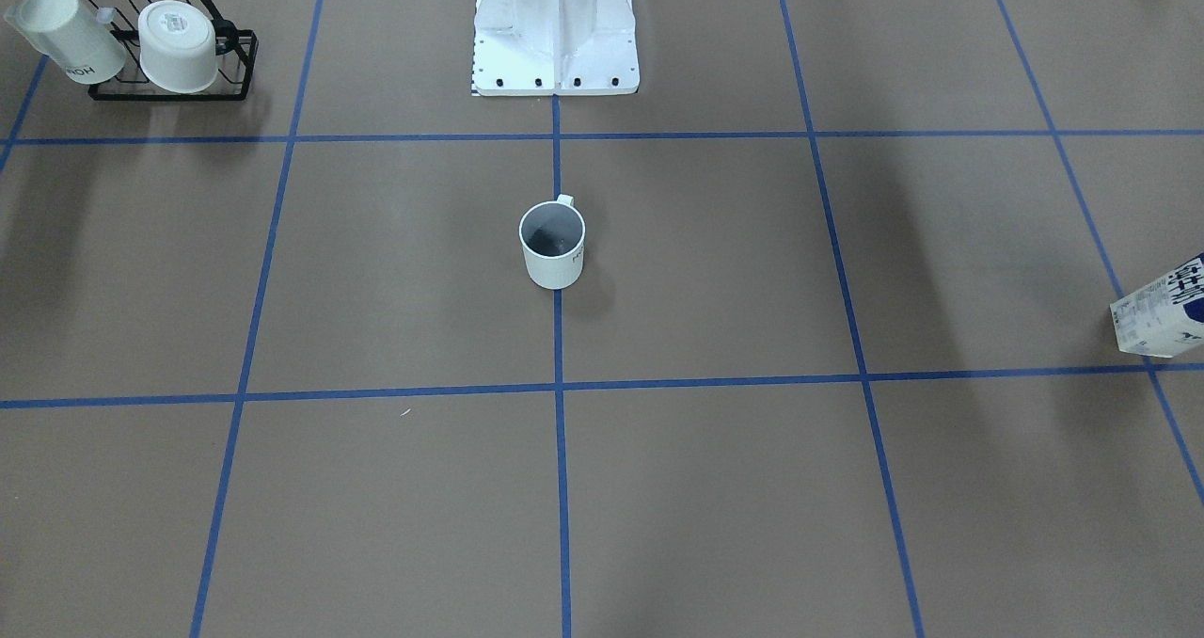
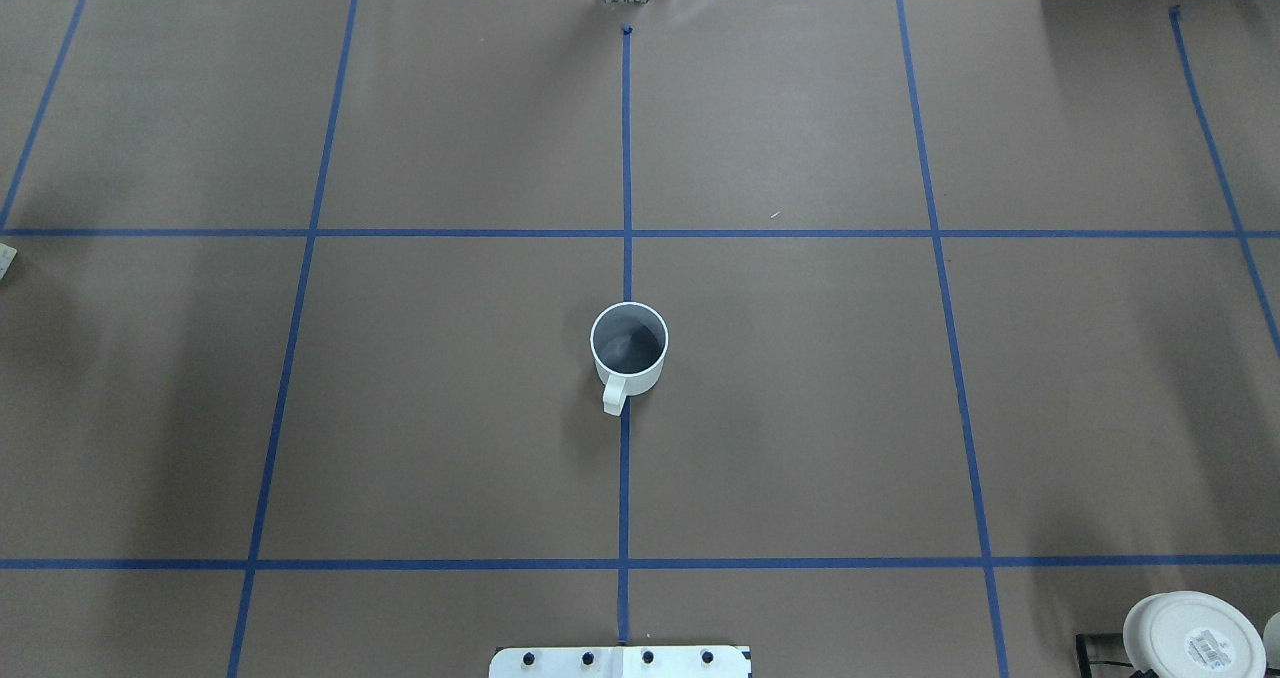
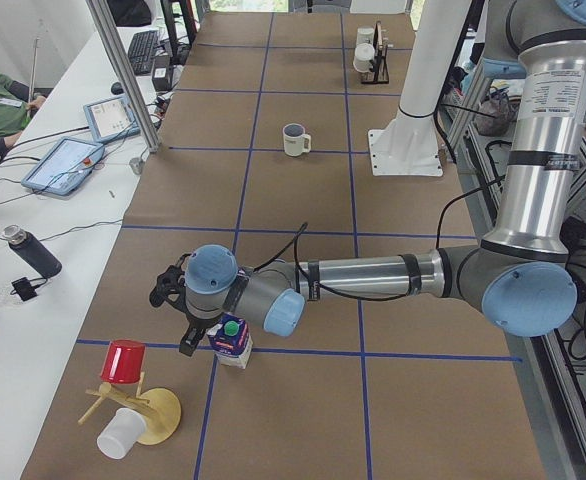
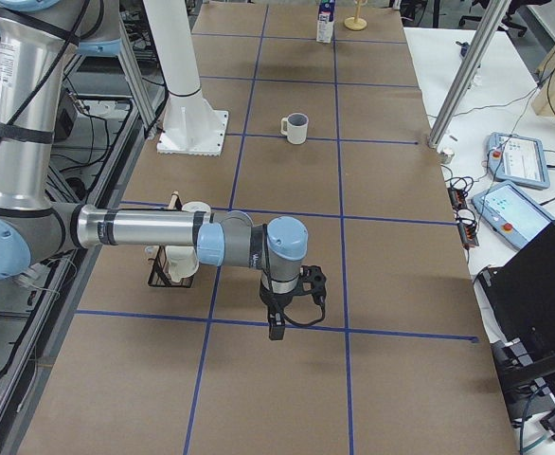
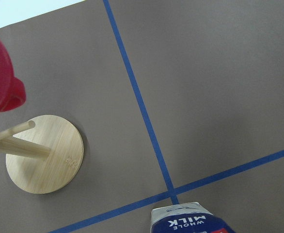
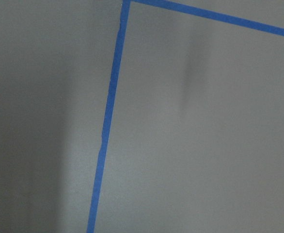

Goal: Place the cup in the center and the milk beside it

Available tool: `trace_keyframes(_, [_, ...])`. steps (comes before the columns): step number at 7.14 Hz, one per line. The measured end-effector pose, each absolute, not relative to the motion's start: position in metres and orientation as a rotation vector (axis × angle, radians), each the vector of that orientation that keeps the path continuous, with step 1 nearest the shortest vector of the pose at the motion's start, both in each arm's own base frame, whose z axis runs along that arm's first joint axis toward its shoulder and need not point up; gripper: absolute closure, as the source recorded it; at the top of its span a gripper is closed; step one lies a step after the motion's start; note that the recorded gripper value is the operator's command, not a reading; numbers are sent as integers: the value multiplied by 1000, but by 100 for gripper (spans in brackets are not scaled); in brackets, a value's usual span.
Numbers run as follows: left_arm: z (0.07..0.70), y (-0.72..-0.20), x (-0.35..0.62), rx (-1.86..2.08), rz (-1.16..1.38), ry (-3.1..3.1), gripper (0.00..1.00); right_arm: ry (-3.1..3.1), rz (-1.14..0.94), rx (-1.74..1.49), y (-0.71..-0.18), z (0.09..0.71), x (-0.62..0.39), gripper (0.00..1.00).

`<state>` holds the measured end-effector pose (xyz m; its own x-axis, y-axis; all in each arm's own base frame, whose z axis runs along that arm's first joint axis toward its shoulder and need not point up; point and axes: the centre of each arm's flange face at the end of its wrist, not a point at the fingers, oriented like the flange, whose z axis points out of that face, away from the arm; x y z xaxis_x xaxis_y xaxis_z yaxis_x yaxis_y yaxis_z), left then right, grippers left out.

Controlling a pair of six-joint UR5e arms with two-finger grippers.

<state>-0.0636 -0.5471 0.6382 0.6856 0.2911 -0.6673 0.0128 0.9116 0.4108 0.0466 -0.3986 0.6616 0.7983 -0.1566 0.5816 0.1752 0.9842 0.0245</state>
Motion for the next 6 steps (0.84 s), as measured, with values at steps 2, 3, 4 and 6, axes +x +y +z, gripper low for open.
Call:
trace_keyframes(2, [636, -521, -47, 398, 117, 830, 1, -621, -176, -33, -398, 663, 47, 0])
trace_keyframes(3, [641, -509, -37, 394, 110, 837, 2, -621, -176, -34, -398, 664, 47, 0])
trace_keyframes(4, [646, -504, -31, 391, 107, 831, 2, -621, -176, -34, -399, 664, 47, 0])
trace_keyframes(6, [656, -506, -24, 385, 109, 796, 2, -621, -175, -34, -399, 664, 47, 0])
